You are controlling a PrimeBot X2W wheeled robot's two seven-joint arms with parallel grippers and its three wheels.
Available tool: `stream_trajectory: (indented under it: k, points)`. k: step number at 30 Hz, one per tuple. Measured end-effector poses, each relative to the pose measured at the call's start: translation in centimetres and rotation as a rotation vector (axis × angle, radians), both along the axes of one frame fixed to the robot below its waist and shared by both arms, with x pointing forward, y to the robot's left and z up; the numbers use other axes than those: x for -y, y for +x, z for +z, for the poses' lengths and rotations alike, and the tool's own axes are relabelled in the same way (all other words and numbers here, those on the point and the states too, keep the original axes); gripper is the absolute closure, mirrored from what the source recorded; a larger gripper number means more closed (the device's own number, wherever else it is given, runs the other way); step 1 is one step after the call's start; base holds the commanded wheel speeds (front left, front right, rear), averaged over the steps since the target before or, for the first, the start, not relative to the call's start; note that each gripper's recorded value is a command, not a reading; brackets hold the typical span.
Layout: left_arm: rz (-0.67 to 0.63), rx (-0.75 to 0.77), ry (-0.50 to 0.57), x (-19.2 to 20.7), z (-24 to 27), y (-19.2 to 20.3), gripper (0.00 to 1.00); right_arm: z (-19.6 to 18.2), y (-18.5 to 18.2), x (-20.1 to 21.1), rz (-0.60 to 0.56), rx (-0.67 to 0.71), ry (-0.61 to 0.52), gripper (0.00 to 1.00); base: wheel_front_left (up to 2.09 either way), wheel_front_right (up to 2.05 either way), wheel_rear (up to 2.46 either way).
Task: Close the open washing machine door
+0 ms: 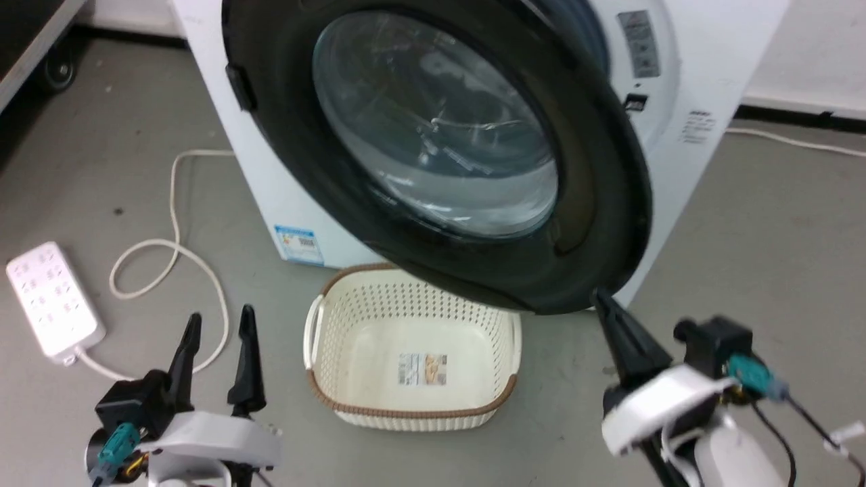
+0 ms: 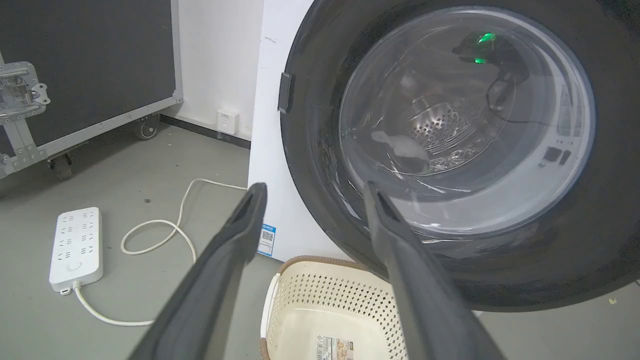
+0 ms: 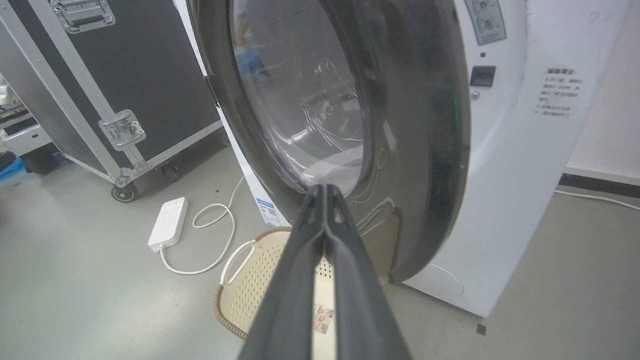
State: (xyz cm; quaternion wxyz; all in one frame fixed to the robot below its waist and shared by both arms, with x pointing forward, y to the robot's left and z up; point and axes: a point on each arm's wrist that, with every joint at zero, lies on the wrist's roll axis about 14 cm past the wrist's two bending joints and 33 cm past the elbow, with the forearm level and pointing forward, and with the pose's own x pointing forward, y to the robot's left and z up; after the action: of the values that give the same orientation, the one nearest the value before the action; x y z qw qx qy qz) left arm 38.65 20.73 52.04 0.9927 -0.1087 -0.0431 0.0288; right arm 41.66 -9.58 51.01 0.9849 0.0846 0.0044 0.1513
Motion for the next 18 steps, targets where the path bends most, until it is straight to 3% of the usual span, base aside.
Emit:
stream_trajectory:
  k: [7, 18]
  points:
    - [0.035, -0.016, -0.006, -0.9, -0.8, 0.2, 0.0, -2.6, 3.6, 0.7, -0.031, -0.073, -0.025, 1.0, 0.0, 0.0, 0.0]
    - [0.073, -0.03, 0.0, -2.3, -1.7, 0.9, 0.0, -3.7, 8.2, 2.1, -0.103, -0.07, -0.03, 1.0, 0.0, 0.0, 0.0]
